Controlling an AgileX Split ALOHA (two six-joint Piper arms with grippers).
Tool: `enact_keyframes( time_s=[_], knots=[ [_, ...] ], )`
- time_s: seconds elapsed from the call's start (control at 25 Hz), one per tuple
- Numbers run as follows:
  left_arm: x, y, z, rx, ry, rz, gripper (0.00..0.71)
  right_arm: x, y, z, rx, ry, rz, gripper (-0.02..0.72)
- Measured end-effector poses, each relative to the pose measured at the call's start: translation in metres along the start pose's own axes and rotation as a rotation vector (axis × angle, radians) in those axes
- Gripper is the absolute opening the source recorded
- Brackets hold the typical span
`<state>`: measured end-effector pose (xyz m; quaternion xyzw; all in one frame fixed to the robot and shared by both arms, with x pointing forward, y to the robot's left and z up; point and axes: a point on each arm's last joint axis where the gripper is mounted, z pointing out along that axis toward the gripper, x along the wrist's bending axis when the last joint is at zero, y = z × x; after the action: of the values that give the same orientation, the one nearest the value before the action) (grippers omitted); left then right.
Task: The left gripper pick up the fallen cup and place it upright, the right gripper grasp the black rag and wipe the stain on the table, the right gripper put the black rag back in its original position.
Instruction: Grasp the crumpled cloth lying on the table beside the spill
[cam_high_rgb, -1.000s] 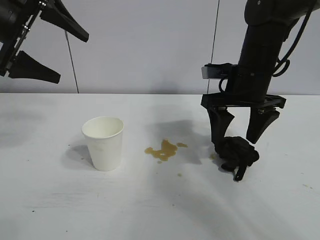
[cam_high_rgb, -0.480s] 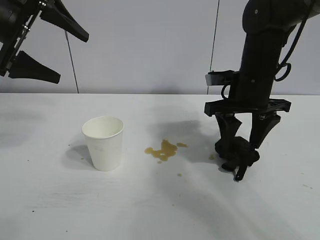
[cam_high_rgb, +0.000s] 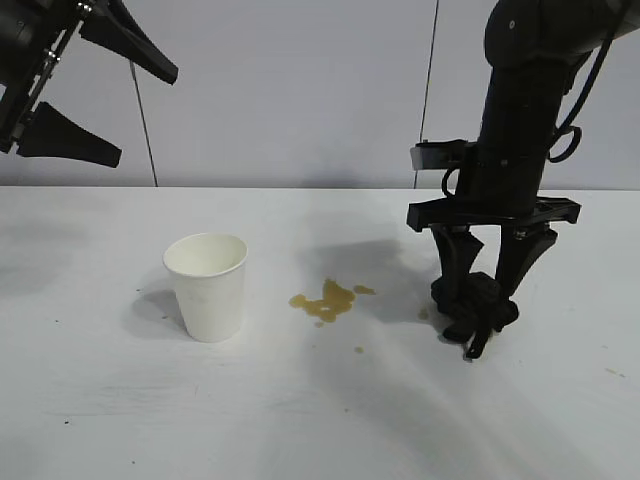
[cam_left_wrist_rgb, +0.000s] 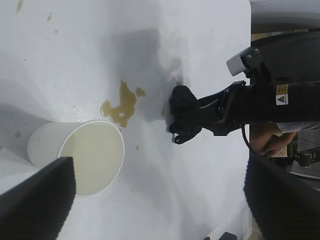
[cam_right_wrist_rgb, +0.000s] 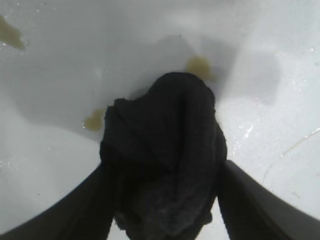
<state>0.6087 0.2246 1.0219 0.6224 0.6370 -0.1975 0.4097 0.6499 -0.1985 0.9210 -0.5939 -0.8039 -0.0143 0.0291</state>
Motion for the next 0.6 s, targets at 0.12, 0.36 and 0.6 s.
enact_keyframes(
  time_s=[0.12, 0.36, 0.6],
  knots=[
    [0.0, 0.0, 0.0, 0.0, 0.0, -0.001, 0.657, 0.0, 0.0, 0.0, 0.0, 0.0, 0.0, 0.337],
    [0.0, 0.0, 0.0, 0.0, 0.0, -0.001, 0.657, 0.0, -0.001, 0.009, 0.036, 0.003, 0.006, 0.294],
    [0.0, -0.001, 0.0, 0.007, -0.004, -0.001, 0.657, -0.001, -0.001, 0.01, 0.039, 0.003, 0.009, 0.121]
  ],
)
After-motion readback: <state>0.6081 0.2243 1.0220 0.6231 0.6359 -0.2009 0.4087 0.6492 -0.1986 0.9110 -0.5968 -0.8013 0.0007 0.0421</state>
